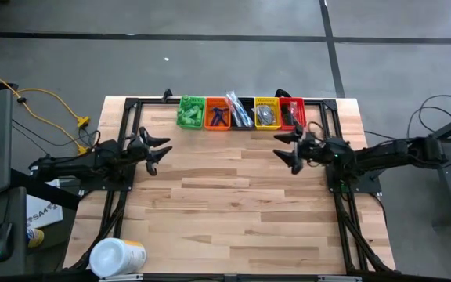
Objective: Pick & Place Travel size toiletries
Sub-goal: Return to Home Position
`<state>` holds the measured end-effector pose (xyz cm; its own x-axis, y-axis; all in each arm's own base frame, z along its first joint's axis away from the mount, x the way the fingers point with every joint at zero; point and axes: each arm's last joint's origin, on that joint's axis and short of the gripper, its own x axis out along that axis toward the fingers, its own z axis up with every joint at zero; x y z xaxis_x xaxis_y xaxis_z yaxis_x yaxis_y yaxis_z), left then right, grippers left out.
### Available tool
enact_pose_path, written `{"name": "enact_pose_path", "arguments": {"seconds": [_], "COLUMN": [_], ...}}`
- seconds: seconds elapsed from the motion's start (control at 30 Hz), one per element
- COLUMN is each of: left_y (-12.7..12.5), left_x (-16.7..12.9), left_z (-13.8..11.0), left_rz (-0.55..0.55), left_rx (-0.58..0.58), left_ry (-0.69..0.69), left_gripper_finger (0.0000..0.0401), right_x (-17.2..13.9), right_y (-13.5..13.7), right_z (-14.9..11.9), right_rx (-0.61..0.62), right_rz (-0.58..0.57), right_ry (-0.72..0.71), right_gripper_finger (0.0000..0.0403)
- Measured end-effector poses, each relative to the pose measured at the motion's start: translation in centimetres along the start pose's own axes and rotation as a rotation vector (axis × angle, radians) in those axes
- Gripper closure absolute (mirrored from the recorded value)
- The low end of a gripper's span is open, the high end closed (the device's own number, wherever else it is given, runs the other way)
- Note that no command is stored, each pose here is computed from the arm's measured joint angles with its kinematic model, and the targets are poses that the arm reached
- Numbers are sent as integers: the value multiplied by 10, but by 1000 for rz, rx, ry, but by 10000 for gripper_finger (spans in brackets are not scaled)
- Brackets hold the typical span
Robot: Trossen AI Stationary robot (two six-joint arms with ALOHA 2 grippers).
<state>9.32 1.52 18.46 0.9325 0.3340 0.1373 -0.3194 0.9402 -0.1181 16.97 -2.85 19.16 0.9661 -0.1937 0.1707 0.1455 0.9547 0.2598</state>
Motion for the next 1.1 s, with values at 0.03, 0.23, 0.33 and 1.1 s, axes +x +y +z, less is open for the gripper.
{"name": "enact_pose_path", "arguments": {"seconds": [0.03, 0.23, 0.33, 1.1], "left_y": [0, 0, 1, 2], "left_x": [0, 0, 0, 0], "left_z": [-1, -1, -2, -7], "left_rz": [0, 1, 21, 53], "left_rx": [2, 6, 12, 28], "left_ry": [6, 7, 13, 65], "left_gripper_finger": [249, 249, 249, 249], "right_x": [-6, -25, -28, -78], "right_y": [-1, -1, -1, -1], "right_z": [-2, -6, -13, -10], "right_rx": [3, 11, 3, -17], "right_rz": [20, 55, 12, 58], "right_ry": [-24, -49, 38, 162], "right_gripper_finger": [99, 99, 99, 99]}}
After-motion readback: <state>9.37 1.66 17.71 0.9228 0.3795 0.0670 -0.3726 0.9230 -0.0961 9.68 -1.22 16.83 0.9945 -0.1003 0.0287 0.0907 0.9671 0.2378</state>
